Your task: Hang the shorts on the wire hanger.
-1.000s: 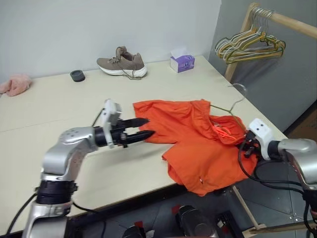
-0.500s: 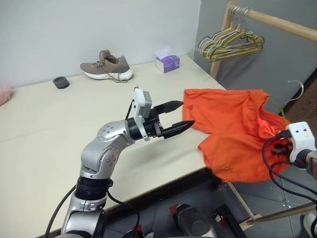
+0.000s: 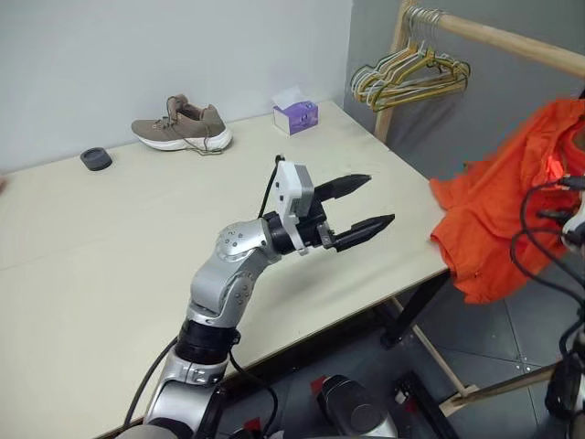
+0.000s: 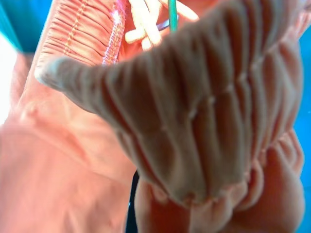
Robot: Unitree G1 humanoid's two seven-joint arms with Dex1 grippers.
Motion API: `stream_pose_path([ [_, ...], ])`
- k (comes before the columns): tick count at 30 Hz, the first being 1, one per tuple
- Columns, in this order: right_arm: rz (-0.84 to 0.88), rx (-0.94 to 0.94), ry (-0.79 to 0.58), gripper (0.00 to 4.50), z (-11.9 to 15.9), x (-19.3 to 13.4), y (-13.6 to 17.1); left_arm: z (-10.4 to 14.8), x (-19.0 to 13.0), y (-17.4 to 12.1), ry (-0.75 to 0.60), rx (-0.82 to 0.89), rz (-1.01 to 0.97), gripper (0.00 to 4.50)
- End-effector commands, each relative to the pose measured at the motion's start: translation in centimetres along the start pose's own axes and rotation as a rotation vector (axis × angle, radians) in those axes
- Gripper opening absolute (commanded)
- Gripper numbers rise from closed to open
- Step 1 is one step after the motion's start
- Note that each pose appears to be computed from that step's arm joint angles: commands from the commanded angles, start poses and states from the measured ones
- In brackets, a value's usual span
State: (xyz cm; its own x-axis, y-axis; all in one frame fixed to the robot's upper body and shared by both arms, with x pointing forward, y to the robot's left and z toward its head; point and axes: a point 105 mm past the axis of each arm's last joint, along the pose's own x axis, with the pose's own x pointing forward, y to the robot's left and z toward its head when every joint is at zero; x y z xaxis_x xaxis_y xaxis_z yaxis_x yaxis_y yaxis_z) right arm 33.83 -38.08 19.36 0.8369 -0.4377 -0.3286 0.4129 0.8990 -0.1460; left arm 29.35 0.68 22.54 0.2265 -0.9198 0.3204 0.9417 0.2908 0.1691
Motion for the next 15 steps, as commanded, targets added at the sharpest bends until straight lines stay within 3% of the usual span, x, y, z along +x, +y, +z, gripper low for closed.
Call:
stream_pose_path([
  [1, -0.032, 0.031, -0.049, 0.0, 2.3, -0.1, -0.7, 0.9, 0.7, -0.3, -0.037, 0.039, -0.009, 4.0],
  [15, 0.033, 0.237, 0.204, 0.0, 1.0, 0.8, -0.1, 1.4, 1.7, -0.5, -0.078, 0.06, -0.019, 4.0],
])
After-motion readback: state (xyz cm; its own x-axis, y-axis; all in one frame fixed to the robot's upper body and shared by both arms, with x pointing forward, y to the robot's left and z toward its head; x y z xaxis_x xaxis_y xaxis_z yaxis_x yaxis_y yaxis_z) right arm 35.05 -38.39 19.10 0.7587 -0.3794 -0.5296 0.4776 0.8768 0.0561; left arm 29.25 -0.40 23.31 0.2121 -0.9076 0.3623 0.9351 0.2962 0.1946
